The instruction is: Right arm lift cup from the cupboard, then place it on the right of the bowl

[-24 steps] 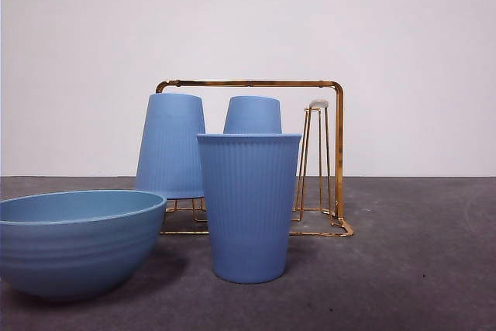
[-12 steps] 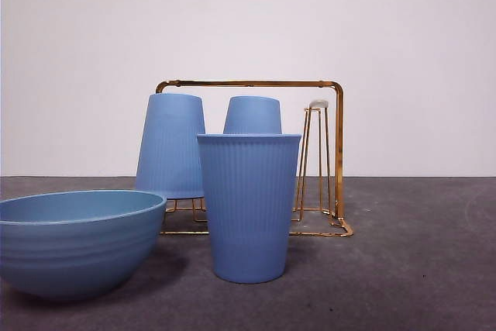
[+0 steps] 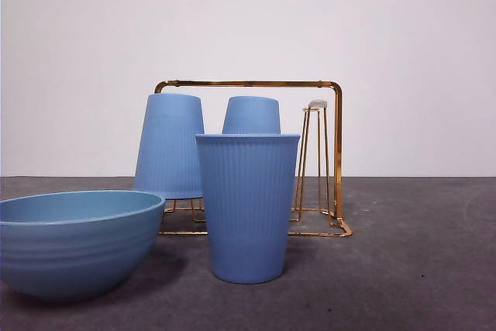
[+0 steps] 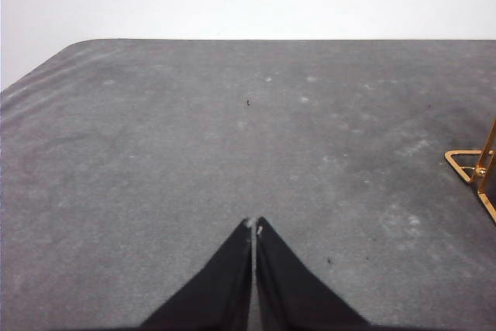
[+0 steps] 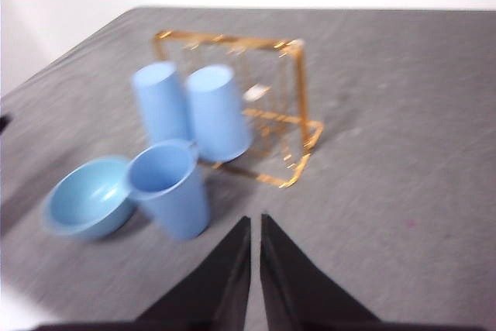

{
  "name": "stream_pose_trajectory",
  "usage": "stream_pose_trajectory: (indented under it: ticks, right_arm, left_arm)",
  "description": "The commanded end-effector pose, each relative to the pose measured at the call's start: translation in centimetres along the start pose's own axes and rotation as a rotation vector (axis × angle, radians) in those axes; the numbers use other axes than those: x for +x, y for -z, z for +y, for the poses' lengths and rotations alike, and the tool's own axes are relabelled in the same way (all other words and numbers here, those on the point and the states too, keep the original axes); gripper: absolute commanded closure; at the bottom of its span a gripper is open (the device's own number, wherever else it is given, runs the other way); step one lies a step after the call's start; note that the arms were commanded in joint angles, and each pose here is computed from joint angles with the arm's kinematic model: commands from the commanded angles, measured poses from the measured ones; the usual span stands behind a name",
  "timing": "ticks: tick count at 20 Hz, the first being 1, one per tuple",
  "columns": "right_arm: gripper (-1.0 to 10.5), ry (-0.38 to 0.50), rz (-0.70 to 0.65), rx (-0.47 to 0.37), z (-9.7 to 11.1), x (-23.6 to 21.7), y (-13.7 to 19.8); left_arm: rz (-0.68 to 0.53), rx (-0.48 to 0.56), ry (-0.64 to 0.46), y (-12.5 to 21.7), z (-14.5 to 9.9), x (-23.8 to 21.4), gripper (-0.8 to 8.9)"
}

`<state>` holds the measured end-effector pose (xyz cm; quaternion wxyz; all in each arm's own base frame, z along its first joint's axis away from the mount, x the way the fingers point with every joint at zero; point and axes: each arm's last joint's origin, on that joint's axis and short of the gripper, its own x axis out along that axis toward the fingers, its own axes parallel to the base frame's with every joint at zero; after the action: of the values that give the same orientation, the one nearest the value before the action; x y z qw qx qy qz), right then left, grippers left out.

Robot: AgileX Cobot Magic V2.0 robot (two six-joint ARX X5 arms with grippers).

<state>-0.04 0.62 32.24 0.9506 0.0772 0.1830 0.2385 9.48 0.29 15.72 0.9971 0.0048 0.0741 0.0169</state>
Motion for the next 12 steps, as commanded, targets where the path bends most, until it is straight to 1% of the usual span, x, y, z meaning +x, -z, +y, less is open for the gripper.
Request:
stream_pose_trajectory:
  ticks: [1,5,7,8,12]
  right_arm:
    - [9.3,0.086,-0.076,0.006,-0.9,2.4,0.4]
    - [9.3,0.197,-0.266,-0.008,-3.1,6.1,1.4]
    - [9.3,0.236,-0.326,-0.034,-4.2,7.7,2.6]
    - [9.3,0.360,-0.314,-0.096,-7.8,11.9,9.4]
    - [9.3,0.409,-0.296,-0.081,-8.4,12.7,11.2]
  left_arm:
    - [0.003,-0.001,0.002,0.5,0.0,0.2,8.08]
    - [0.003,-0.001,0.002,0.5,0.0,0.2,8.08]
    - [0.003,-0.001,0.002,0.5,0.0,0.2,8.08]
    - [0.003,-0.001,0.002,0.5,0.0,0.2,8.08]
    - [0.003,-0.001,0.002,0.5,0.0,0.2,8.08]
